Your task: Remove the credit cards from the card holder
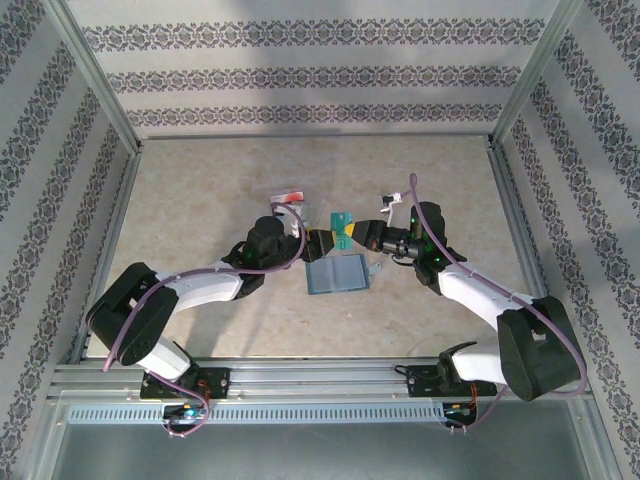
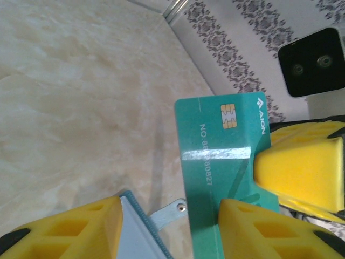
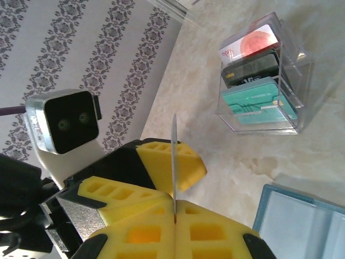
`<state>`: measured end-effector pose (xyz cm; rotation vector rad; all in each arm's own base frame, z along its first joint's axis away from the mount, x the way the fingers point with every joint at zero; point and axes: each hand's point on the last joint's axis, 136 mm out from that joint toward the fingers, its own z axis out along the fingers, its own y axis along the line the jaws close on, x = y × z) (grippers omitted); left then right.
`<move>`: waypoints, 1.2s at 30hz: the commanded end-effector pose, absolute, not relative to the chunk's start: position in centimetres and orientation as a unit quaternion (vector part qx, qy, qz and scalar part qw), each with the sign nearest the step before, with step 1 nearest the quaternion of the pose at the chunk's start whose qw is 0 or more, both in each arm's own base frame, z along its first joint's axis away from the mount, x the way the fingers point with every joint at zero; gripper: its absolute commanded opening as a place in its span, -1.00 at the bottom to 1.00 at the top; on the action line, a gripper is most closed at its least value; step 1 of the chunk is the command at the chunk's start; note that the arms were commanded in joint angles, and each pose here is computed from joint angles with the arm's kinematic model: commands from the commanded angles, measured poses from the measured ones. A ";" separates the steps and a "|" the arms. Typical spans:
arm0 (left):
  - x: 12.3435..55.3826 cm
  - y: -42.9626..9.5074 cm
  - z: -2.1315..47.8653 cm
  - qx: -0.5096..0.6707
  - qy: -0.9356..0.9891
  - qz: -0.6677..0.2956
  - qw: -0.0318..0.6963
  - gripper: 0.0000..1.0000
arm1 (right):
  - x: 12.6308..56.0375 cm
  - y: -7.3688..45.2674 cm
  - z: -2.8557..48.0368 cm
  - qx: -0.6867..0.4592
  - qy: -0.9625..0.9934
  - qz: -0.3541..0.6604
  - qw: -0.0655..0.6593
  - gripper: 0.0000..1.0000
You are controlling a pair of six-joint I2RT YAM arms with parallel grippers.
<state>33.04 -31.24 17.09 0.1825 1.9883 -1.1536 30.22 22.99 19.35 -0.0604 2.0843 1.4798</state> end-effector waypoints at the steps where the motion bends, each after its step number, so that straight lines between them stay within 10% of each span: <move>1: 32.8 -32.2 19.3 0.080 0.751 -0.511 0.410 -0.05 | 29.6 23.9 21.3 -0.046 0.753 0.587 0.293 -1.00; 11: 32.8 -33.0 20.0 0.078 0.717 -0.568 0.396 -0.27 | 29.7 24.5 22.1 -0.050 0.737 0.610 0.288 -1.00; 17: 32.6 -33.2 20.8 0.086 0.705 -0.583 0.394 -0.80 | 29.7 24.6 22.0 -0.055 0.736 0.611 0.287 -0.97; 28: 31.2 -33.0 21.4 0.155 0.718 -0.555 0.390 -1.00 | 29.6 22.6 20.6 -0.058 0.752 0.586 0.297 0.10; 36: 28.1 -31.0 21.1 0.321 0.763 -0.416 0.376 -1.00 | 27.8 20.6 21.2 -0.096 0.771 0.537 0.328 0.34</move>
